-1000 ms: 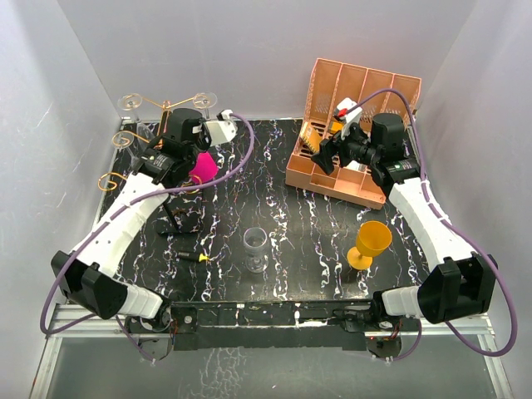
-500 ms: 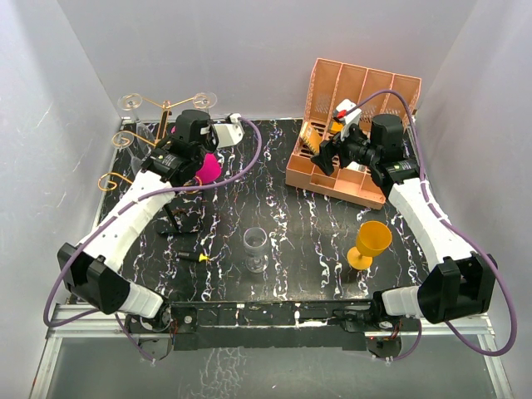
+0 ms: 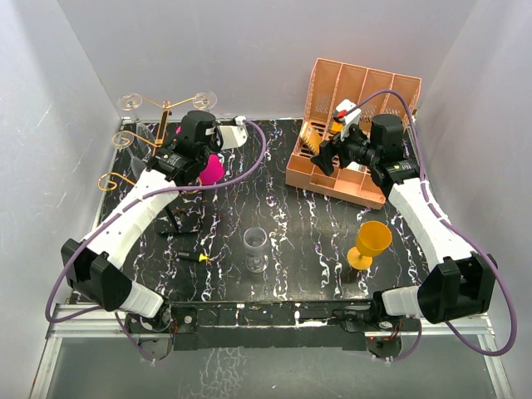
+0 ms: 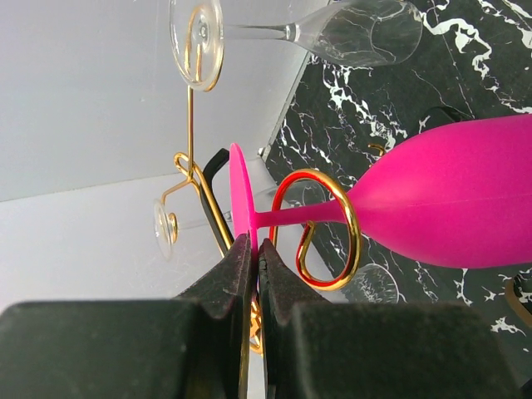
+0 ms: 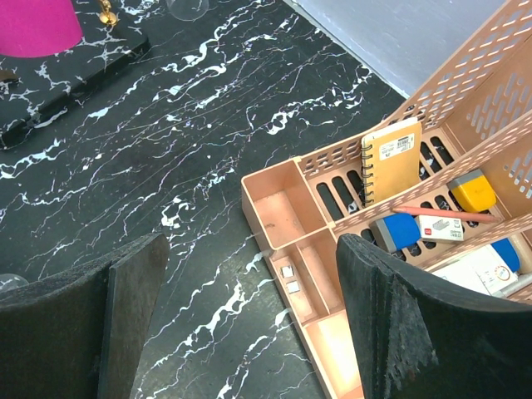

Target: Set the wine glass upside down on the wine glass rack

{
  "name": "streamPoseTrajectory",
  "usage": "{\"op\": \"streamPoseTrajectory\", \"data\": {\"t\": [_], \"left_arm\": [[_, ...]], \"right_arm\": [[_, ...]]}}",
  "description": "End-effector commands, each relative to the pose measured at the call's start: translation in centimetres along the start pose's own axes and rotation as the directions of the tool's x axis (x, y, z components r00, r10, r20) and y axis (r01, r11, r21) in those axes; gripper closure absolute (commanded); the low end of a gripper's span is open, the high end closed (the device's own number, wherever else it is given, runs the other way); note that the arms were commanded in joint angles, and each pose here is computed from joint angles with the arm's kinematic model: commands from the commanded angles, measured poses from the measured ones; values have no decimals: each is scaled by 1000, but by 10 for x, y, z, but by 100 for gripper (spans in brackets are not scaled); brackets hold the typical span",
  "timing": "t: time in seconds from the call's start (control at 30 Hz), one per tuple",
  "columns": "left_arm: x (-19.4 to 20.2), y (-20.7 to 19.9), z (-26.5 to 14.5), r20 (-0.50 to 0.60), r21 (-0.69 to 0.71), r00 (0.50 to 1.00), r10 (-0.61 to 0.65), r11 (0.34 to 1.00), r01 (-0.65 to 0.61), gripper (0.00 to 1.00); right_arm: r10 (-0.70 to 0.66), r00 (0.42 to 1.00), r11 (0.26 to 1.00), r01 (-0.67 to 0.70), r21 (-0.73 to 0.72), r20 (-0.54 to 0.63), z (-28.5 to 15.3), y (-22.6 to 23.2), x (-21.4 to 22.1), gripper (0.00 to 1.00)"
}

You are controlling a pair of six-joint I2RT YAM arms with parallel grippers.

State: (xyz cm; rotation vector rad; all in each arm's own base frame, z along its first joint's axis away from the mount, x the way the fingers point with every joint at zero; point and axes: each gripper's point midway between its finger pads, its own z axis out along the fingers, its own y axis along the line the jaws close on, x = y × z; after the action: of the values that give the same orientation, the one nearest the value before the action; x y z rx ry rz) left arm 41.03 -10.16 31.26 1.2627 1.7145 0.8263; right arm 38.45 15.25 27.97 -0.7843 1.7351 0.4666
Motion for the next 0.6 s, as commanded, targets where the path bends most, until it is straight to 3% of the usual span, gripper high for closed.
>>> {"op": "streamPoseTrajectory", "data": {"t": [0.0,0.57], "left_arm": [[-9,9,-5,24,-27,1000,-10,1000,11,100],[-25,2,-9,56,-2,998,-3,1000,3,100]], "right_arm": [[-42,997,999,41,7,60,-2,-3,-18,10],[-43,997,999,43,1,58,-2,-2,-16,10]]}}
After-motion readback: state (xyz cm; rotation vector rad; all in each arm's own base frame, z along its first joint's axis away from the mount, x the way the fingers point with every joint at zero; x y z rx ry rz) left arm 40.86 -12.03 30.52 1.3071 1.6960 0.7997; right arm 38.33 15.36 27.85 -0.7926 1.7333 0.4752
